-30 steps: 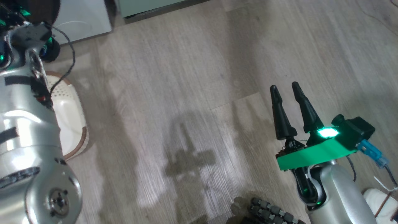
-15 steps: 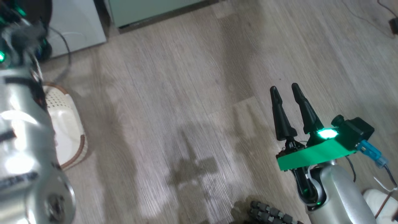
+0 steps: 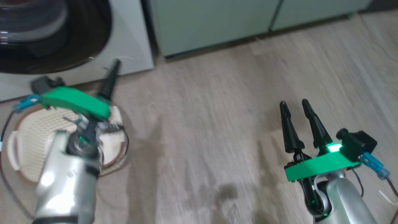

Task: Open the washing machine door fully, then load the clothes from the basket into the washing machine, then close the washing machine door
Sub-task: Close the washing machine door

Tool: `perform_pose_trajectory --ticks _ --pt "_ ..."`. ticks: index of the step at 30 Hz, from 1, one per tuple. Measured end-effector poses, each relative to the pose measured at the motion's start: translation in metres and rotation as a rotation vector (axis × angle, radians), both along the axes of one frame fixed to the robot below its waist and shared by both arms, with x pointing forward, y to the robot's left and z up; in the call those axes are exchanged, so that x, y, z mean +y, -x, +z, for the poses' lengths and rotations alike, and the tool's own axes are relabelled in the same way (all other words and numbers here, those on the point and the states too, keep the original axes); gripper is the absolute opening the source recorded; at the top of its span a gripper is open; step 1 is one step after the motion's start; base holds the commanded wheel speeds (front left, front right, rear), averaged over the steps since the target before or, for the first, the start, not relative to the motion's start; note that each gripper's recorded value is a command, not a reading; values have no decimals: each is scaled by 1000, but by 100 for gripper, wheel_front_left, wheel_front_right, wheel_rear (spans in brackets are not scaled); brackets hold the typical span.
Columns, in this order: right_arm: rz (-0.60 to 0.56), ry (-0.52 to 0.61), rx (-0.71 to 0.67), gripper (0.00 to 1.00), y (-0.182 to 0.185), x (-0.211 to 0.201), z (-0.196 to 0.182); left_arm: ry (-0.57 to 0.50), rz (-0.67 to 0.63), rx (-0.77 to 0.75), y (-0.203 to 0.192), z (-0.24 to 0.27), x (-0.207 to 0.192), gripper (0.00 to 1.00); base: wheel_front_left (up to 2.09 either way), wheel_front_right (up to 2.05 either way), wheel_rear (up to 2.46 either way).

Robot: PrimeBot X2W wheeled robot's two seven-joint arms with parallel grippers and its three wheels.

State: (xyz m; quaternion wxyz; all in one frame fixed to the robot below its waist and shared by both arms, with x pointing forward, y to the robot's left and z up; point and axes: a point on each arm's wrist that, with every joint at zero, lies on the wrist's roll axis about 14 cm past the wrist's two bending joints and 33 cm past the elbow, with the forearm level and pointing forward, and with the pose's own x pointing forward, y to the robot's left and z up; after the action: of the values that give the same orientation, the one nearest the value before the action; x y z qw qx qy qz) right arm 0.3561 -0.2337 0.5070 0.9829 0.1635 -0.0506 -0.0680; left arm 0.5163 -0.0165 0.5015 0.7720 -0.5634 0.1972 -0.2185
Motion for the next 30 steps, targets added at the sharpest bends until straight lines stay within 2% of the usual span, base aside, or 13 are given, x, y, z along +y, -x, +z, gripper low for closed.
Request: perform_pose_trajectory --ticks 3,5,8,9,10,11,13,18,25,27,30 --pt "32 -6 -23 100 -2 10 6 -312 -38 -228 29 5 12 0 0 0 0" --pt "51 -3 -43 100 -4 16 12 -469 -43 -346 47 1 24 0 0 0 0" --pt "72 -5 -74 100 -4 22 21 -594 -11 -445 71 -5 46 0 0 0 0" --pt "72 -5 -74 100 -4 22 21 -594 -11 -445 71 -5 46 0 0 0 0" --pt "84 -5 -82 100 -3 26 23 -729 -18 -500 82 -14 64 0 0 0 0" --pt "84 -5 -82 100 -3 26 23 -729 -18 -500 82 -14 64 0 0 0 0" --pt "102 0 -80 100 -1 32 21 -838 44 -534 82 -9 90 0 0 0 0" --pt "164 8 -108 100 -7 52 30 -906 308 -647 89 45 129 0 0 0 0" --pt "220 13 -148 100 -12 70 43 -942 536 -613 129 56 166 0 0 0 0" --pt "229 13 -156 100 -12 72 46 -951 546 -639 137 61 167 0 0 0 0" --pt "239 21 -155 100 -12 75 45 -978 473 -630 144 43 155 0 0 0 0"
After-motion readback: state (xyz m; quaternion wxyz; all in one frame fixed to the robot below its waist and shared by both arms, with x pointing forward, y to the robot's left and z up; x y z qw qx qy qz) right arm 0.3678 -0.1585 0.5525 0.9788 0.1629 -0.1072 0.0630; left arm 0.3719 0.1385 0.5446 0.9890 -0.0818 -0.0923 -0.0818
